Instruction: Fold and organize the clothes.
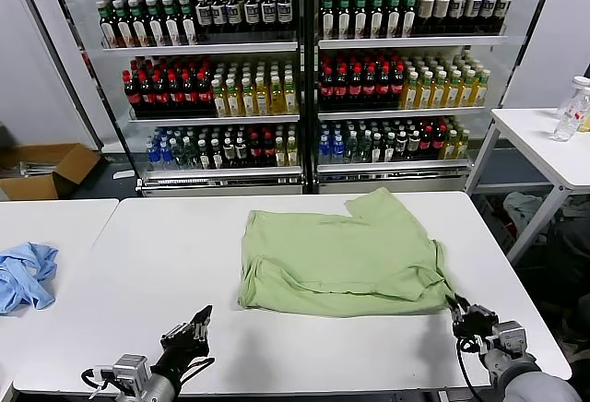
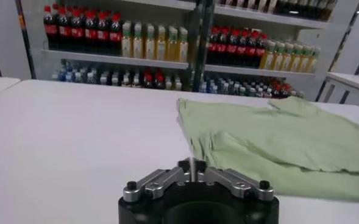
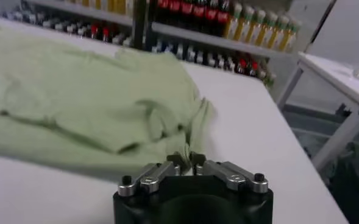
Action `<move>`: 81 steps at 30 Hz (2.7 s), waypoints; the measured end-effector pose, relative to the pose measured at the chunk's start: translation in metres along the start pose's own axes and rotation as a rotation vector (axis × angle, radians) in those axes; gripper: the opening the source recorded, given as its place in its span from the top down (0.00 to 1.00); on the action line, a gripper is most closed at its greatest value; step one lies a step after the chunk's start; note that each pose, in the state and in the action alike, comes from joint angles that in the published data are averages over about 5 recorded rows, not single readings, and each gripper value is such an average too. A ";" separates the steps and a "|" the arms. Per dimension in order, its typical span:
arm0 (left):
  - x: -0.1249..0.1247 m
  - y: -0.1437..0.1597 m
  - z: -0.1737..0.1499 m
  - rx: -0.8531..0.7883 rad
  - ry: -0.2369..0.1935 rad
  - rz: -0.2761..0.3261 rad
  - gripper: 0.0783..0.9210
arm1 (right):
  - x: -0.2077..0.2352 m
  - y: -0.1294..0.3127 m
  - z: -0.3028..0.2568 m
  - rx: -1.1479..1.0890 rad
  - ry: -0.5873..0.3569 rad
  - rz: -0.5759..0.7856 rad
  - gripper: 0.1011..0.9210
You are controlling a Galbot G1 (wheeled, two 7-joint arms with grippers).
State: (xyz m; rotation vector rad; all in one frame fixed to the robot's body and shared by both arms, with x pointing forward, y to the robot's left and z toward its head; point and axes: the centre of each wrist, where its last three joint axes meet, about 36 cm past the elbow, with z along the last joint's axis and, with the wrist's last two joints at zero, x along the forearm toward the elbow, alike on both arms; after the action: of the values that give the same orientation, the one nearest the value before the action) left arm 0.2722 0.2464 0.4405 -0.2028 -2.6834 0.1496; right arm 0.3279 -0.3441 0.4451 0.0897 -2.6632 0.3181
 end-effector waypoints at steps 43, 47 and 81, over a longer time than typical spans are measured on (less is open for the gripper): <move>-0.308 -0.026 -0.121 -0.137 0.002 -0.097 0.12 | -0.311 0.015 -0.145 -0.135 0.095 0.059 0.12; -0.323 -0.029 -0.123 -0.140 0.037 -0.109 0.12 | -0.325 0.021 -0.142 -0.131 0.117 0.063 0.12; -0.368 -0.006 -0.102 -0.046 0.214 -0.125 0.91 | -0.346 0.047 -0.112 -0.092 0.190 0.004 0.72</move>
State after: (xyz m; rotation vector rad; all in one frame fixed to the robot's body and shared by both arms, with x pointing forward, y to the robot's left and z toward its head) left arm 0.6440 0.1864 0.3775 -0.0604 -2.4785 0.0260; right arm 0.6798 -0.2679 0.3783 0.0236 -2.4856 0.1950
